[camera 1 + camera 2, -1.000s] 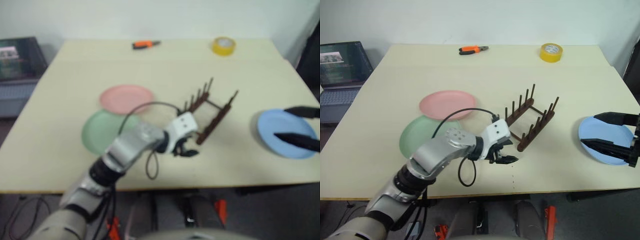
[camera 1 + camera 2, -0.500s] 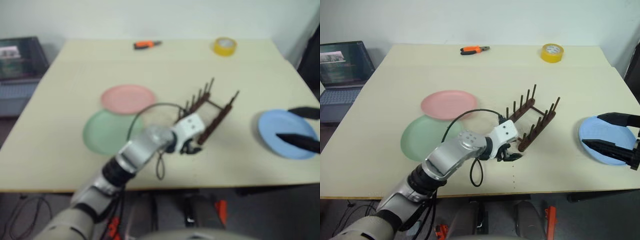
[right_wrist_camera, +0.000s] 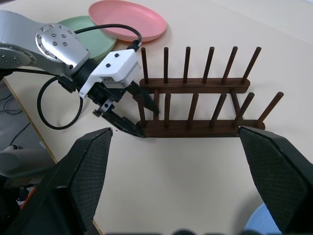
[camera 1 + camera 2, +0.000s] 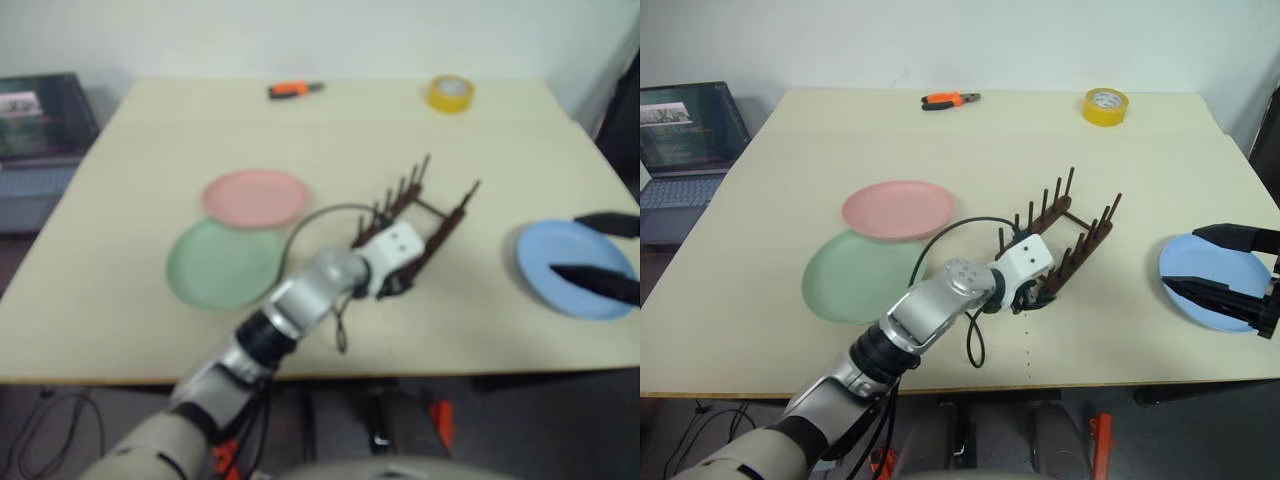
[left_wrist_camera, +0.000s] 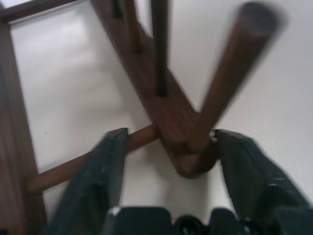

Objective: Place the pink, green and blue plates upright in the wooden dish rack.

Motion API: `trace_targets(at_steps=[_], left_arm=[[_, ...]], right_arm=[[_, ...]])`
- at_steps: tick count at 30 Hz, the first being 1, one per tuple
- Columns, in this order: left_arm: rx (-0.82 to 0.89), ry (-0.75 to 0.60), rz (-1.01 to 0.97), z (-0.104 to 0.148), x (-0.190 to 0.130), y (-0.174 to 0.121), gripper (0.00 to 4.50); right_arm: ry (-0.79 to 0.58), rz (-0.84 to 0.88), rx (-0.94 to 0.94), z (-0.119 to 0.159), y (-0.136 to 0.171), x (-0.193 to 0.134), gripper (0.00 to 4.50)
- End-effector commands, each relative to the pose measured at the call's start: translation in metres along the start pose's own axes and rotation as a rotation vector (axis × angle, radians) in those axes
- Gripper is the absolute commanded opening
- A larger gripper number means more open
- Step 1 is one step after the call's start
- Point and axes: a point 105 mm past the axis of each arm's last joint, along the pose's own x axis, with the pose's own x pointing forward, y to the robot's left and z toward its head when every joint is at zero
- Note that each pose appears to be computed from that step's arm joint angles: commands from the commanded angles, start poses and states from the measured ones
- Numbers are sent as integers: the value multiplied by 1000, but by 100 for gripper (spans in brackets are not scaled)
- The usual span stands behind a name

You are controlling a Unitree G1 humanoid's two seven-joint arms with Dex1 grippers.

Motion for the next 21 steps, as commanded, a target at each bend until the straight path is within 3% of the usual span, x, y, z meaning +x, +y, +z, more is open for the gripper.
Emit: trace_targets(at_steps=[1,4,12,17,21], left_arm=[[15,-16,30,6,0,6,175],[20,-13,32,5,1,8,99],[96,-41,9,10,-12,37,99],[199,-75,-79,26,-16,64,99],[308,-101,-215,36,-15,67,99]], right_arm=[[-16,-3,-31,7,1,-1,450],[-19,-2,-32,7,0,0,450],[-31,1,-34,7,0,4,450],[-39,5,-36,8,-1,7,450],[-42,7,-38,8,-2,9,450]])
